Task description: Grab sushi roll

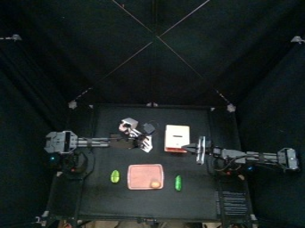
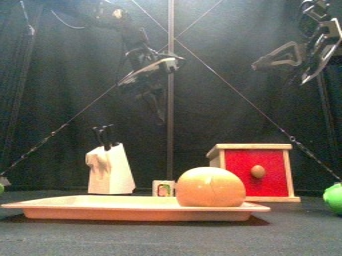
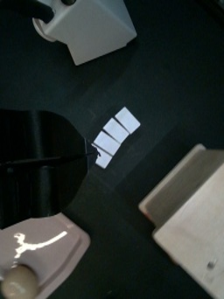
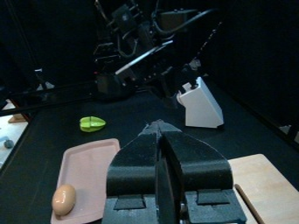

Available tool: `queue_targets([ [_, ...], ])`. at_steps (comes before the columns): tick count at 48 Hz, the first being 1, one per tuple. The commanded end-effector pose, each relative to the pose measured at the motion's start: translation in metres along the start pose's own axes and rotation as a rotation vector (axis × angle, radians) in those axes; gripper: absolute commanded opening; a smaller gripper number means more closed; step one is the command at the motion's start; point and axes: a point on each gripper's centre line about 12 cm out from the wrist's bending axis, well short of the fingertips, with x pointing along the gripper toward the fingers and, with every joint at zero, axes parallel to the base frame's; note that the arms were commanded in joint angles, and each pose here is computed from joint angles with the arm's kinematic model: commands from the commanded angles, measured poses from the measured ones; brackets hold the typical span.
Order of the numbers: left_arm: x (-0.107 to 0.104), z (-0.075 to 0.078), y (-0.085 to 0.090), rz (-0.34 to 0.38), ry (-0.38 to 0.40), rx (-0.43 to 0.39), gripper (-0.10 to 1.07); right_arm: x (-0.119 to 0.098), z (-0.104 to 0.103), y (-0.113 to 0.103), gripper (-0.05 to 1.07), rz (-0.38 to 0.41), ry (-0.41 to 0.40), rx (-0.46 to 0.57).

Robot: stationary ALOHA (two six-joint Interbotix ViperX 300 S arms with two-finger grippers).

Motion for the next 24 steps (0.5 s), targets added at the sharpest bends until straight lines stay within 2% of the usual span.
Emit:
queue_targets([
  [1, 0.002, 0.008, -0.002, 0.017, -0.039, -0.076, 0.02, 0.001, 0.003, -0.001, 0.01, -0.007, -0.006, 0.001],
  [10, 0.025, 0.004, -0.006, 0.052, -0.024, -0.203, 0.18, 0.001, 0.003, -0.002, 0.01, -0.009, -0.004, 0.000],
  [24, 0.046, -0.004, -0.011, 0.076, 0.010, -0.303, 0.59, 0.001, 0.003, -0.002, 0.01, -0.009, -0.005, 0.000],
])
